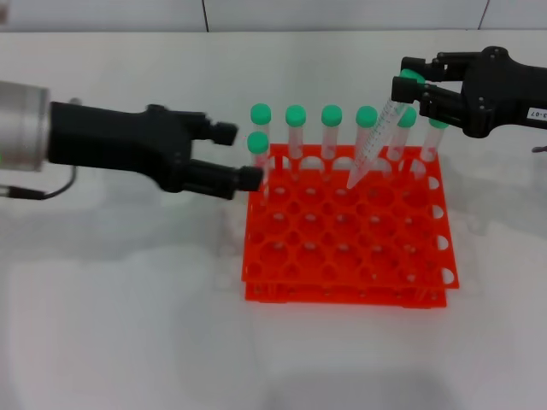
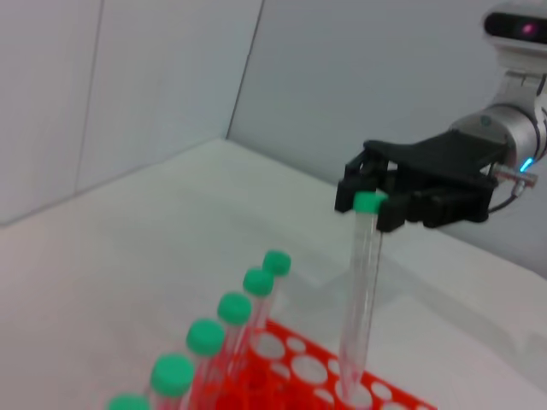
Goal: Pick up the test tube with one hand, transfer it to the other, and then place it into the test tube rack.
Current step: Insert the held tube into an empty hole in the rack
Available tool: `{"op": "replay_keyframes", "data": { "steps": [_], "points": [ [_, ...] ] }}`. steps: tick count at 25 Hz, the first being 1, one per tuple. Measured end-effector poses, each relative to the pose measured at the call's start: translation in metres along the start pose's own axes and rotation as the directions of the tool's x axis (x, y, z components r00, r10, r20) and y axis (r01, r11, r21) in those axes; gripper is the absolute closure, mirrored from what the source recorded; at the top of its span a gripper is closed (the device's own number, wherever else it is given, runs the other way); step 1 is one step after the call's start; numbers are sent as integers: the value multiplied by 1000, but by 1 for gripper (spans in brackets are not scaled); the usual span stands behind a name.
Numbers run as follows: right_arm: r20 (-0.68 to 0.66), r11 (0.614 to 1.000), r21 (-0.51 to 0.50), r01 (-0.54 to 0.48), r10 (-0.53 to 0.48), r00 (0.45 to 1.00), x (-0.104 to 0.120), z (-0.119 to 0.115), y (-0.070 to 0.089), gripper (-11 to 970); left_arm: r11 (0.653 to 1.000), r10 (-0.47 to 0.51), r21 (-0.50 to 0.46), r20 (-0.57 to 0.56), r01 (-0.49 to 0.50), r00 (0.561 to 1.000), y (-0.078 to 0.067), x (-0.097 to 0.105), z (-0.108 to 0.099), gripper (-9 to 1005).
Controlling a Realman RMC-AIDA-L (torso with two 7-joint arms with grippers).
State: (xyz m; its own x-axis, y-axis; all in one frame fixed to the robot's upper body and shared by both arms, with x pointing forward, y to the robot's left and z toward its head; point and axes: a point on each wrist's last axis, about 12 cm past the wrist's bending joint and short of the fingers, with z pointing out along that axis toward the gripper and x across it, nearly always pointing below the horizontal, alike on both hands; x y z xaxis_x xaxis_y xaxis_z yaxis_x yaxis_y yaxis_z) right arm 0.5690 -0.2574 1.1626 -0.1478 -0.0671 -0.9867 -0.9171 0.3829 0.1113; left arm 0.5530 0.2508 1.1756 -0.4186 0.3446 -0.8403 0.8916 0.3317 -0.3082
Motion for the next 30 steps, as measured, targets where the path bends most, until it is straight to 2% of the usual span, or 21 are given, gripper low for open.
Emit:
{"op": "replay_keyframes", "data": {
  "steps": [6,10,15,19,30],
  "points": [
    [9,1000,8,-4,4,1000,2,-1,1,680,997,-76,-25,-62,75,995,-5,3,-27,108],
    [20,1000,15,-6,6,1000,5,-4,2,680,992,-117,-52,-102,112,988,-6,8,-36,108],
    [22,1000,15,-9,8,1000,5,-3,3,680,984,-157,-116,-180,138,971,-1,22,-43,108],
    [38,1000,10,-17,17,999,8,-2,4,680,981,-154,-151,-231,121,961,2,30,-45,108],
    [42,999,-1,-35,35,999,13,7,6,680,979,-80,-200,-260,28,962,7,46,-55,108]
  ]
}}
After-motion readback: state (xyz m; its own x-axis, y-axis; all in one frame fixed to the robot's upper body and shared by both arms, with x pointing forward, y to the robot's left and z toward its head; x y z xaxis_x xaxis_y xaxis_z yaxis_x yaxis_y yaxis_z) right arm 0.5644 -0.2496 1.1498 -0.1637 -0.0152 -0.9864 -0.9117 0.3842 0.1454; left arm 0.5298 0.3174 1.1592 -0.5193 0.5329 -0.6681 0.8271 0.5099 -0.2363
